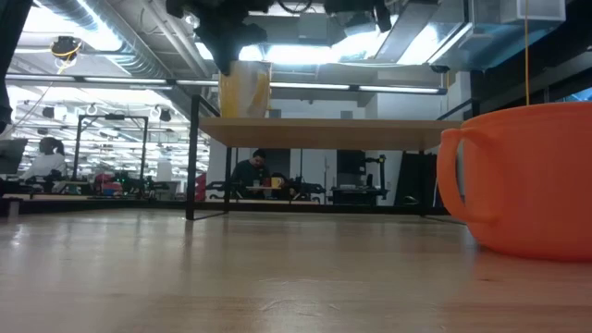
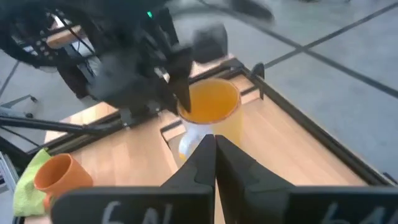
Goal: Stack small to large cups/mugs on shelf
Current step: Put the yellow mug on the shelf
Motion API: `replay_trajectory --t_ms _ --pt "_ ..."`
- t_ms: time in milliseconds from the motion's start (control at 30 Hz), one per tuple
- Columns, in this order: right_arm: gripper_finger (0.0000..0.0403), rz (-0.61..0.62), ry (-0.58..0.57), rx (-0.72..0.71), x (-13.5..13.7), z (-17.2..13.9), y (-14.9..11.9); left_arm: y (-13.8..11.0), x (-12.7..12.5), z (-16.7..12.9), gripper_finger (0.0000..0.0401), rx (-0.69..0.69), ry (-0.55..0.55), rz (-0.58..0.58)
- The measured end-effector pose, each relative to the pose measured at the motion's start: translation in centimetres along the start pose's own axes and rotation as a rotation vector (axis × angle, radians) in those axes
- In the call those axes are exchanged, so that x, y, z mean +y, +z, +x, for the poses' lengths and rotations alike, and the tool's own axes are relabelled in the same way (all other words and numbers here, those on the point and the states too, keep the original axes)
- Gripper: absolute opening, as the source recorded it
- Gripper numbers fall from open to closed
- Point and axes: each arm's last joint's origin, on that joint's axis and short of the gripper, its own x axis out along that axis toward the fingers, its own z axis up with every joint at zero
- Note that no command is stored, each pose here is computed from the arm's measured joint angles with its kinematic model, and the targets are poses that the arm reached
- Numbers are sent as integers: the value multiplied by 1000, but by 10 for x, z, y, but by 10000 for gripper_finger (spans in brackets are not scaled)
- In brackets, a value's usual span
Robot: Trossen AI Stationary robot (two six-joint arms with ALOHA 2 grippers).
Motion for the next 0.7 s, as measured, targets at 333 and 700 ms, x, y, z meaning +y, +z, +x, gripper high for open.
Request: replay_trajectory --t_ms 333,700 --pt "3 50 48 78 -3 31 -11 -17 -8 -26 67 -23 72 -102" --pt "1 142 25 142 -5 55 -24 -45 15 -25 57 64 160 -404"
